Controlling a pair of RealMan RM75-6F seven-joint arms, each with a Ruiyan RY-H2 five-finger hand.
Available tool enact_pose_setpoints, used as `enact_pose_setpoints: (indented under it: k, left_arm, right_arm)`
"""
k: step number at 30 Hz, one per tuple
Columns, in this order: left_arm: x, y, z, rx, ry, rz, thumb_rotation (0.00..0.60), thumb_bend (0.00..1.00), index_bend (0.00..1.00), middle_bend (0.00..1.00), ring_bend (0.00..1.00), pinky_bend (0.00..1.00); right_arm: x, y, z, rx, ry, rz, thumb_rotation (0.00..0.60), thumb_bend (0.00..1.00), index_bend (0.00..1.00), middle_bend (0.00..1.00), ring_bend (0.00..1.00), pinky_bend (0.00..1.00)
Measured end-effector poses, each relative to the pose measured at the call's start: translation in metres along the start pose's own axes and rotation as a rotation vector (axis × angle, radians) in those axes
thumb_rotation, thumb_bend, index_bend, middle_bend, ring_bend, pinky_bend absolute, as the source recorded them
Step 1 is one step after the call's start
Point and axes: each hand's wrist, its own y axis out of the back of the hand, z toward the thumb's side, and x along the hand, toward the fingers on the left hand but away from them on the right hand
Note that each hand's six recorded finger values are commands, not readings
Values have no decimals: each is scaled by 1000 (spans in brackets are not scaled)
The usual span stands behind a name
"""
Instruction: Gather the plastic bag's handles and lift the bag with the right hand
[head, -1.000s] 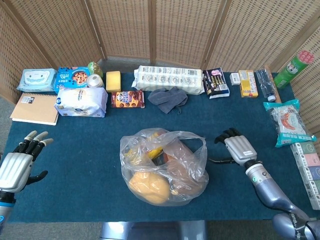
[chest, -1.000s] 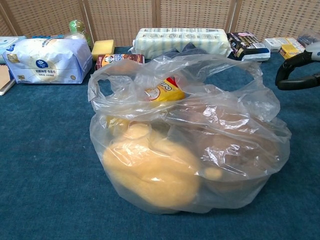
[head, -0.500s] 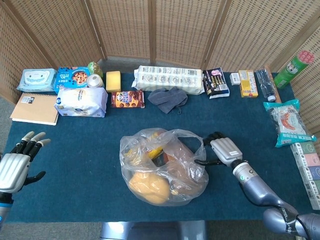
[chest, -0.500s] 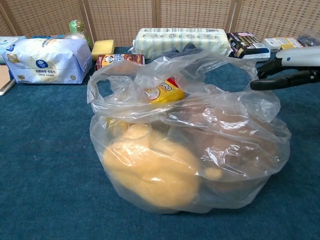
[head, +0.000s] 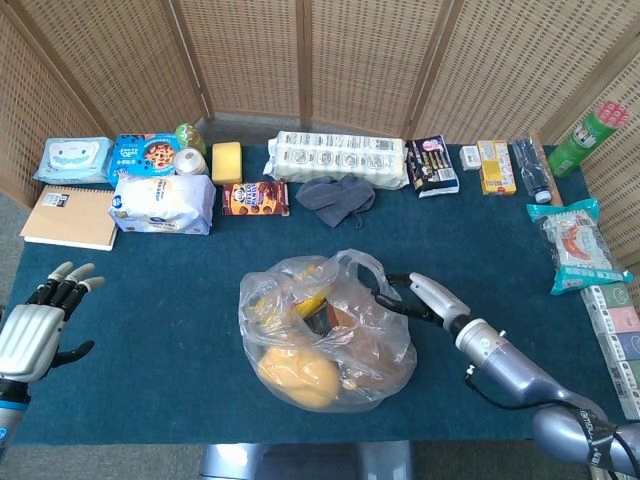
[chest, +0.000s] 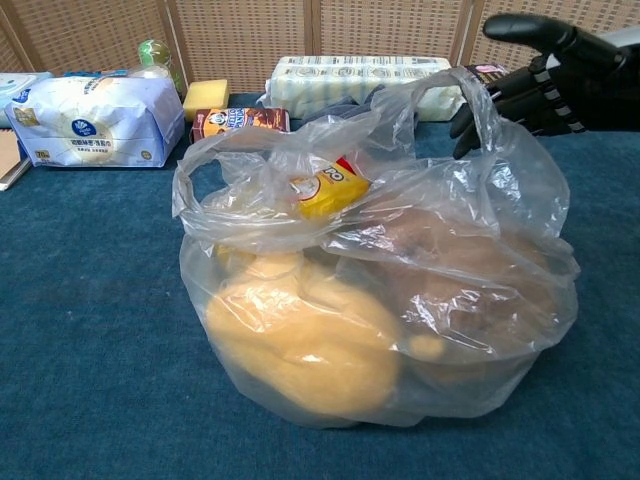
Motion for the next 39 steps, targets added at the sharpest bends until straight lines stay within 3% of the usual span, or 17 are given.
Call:
enact_pose_setpoints:
  k: [13,25,29,35,39]
  left_arm:
    - [3,-8,4,-4,-6,-25,600,95,179,119,47,235]
    - [6,-14,6,-4,-7,-44,600,95,179,119,47,235]
    - [7,-15,8,-2,-12,-49,600,95,179,119,47,235]
    - [7,-19,8,-4,-9,-59,600,95,179,119,47,235]
    - [7,-20,8,-5,-8,-63,600,95,179,119,47,235]
  right_arm:
    - [14,6,43,-659,102,80,62,154,355,358,250,216]
    - [24,12,62,-1097,180,146,60,159,362,370,288,266]
    - [26,15,65,-1157,190,170,65,158,362,372,304,282]
    - [25,12,58,-1164,174,225,65,164,362,380,331,321]
    - [23,9,52,-1184,163,275,64,180,393,471,484,484]
